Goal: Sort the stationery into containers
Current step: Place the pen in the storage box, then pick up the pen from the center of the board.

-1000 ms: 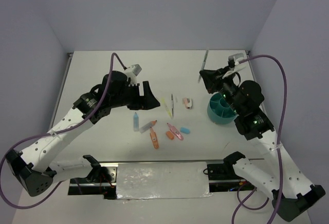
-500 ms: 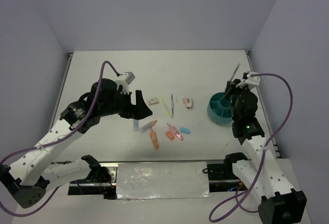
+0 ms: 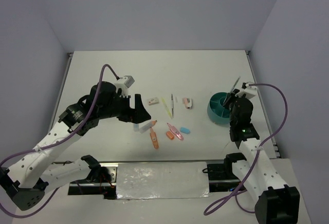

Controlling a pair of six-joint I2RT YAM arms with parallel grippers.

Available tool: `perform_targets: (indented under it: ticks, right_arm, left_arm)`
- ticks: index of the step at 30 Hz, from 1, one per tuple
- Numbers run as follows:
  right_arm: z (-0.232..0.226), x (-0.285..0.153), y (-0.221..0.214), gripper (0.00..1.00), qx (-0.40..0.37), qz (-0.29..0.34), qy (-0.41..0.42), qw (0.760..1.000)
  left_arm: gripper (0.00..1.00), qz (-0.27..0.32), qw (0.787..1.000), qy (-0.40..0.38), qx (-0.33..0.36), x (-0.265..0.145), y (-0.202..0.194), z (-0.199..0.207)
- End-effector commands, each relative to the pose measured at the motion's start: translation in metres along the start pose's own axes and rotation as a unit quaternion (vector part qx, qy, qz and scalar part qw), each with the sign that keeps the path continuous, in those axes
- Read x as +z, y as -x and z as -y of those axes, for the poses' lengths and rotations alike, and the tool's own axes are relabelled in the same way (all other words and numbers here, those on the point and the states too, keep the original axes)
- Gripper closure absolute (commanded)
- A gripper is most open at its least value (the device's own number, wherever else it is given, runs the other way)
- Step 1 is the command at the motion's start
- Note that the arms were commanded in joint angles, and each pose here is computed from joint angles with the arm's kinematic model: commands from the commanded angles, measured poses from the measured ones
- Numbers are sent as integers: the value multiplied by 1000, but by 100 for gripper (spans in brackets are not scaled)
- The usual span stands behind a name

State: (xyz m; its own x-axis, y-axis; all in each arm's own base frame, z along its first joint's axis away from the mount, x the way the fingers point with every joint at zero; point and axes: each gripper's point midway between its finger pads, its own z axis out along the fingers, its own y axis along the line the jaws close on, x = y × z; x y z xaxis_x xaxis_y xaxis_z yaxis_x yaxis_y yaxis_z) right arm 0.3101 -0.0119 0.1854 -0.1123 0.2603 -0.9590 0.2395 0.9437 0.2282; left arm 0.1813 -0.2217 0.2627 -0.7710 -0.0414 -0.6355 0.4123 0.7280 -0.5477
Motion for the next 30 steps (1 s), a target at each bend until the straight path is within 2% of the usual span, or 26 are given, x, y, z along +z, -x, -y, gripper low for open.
perform_targets:
  ticks: [1, 6, 7, 12, 13, 15, 19, 23, 26, 27, 29, 30]
  right_arm:
    - [4, 4, 17, 100, 15, 40, -13, 999]
    - [10, 3, 2, 95, 20, 27, -20, 999]
    - [10, 3, 0, 87, 22, 25, -19, 999]
    - [11, 0, -7, 74, 28, 18, -18, 999]
    - [11, -2, -8, 58, 28, 17, -17, 999]
    - [9, -4, -6, 52, 25, 19, -10, 999]
    - [-4, -11, 15, 33, 24, 34, 21, 999]
    - [-23, -24, 52, 29, 31, 63, 64, 995]
    - [-40, -35, 77, 27, 36, 63, 99, 992]
    - [-49, -42, 87, 18, 35, 55, 117, 991]
    - [-58, -44, 81, 18, 23, 18, 131, 991]
    - [-65, -48, 95, 18, 21, 20, 141, 990]
  left_arm:
    - [4, 7, 1000, -12, 20, -5, 1, 3]
    - [4, 5, 1000, -14, 19, -5, -2, 2]
    - [3, 4, 1000, -15, 18, -5, -3, 2]
    - [3, 7, 1000, -15, 17, -4, -2, 2]
    - [3, 7, 1000, -15, 17, -4, -1, 2]
    - [3, 8, 1000, -15, 17, -3, -1, 2]
    - [3, 8, 1000, -21, 11, 0, -1, 4]
    - [3, 6, 1000, -28, 4, 2, -3, 5]
    - [2, 14, 1000, -9, -7, 2, 1, 0]
    - [2, 24, 999, 17, -20, 3, 5, -8]
    - [1, 37, 996, 77, -39, 0, 11, -25]
    - [1, 39, 993, 100, -51, -2, 12, -32]
